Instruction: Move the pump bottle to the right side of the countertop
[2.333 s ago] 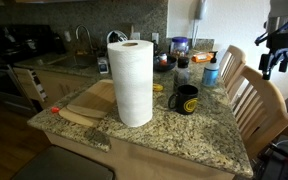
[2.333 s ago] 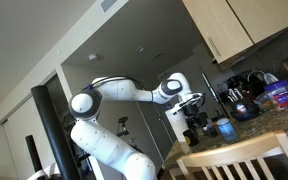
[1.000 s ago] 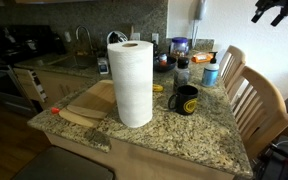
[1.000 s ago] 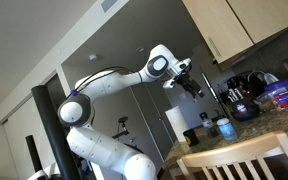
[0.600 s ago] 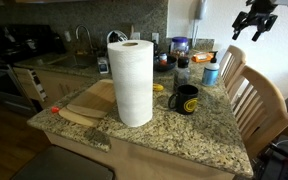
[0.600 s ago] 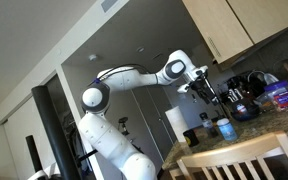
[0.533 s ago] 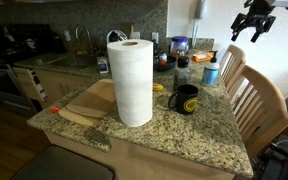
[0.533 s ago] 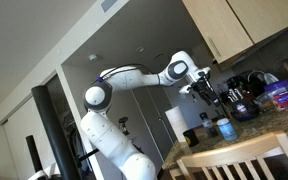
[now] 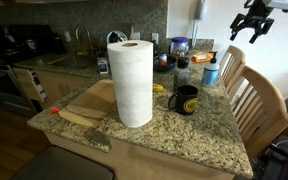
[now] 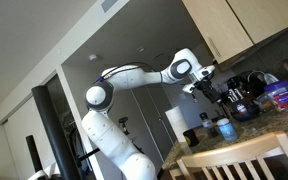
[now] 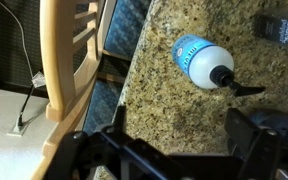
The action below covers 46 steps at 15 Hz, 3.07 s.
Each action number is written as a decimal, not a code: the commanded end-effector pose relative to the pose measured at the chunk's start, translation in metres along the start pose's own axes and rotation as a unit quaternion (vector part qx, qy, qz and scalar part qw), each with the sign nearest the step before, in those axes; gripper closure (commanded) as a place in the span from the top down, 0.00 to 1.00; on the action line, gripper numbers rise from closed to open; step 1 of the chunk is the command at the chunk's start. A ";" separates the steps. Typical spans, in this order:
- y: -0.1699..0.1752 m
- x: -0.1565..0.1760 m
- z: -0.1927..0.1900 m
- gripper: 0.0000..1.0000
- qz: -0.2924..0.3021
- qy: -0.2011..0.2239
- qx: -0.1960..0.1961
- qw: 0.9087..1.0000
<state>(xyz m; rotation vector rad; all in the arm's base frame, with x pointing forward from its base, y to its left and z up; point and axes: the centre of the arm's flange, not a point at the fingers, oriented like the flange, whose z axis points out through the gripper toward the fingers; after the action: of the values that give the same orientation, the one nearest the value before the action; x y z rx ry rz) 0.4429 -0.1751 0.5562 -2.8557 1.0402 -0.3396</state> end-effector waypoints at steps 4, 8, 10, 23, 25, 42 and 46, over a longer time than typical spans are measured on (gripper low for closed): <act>-0.026 -0.020 0.052 1.00 -0.054 0.027 -0.071 0.996; -0.007 -0.029 0.081 1.00 -0.113 0.017 -0.130 0.985; 0.015 -0.022 0.082 1.00 -0.126 0.011 -0.138 0.982; 0.203 -0.032 0.085 1.00 -0.319 0.003 -0.268 0.909; 0.234 -0.037 0.086 1.00 -0.321 0.016 -0.287 0.903; 0.237 -0.016 0.058 1.00 -0.235 0.057 -0.217 0.946; 0.237 -0.016 0.058 1.00 -0.235 0.057 -0.217 0.946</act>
<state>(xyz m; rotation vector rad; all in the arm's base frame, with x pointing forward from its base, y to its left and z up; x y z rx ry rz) 0.2968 -0.3463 0.4607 -3.5150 0.4678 -0.3425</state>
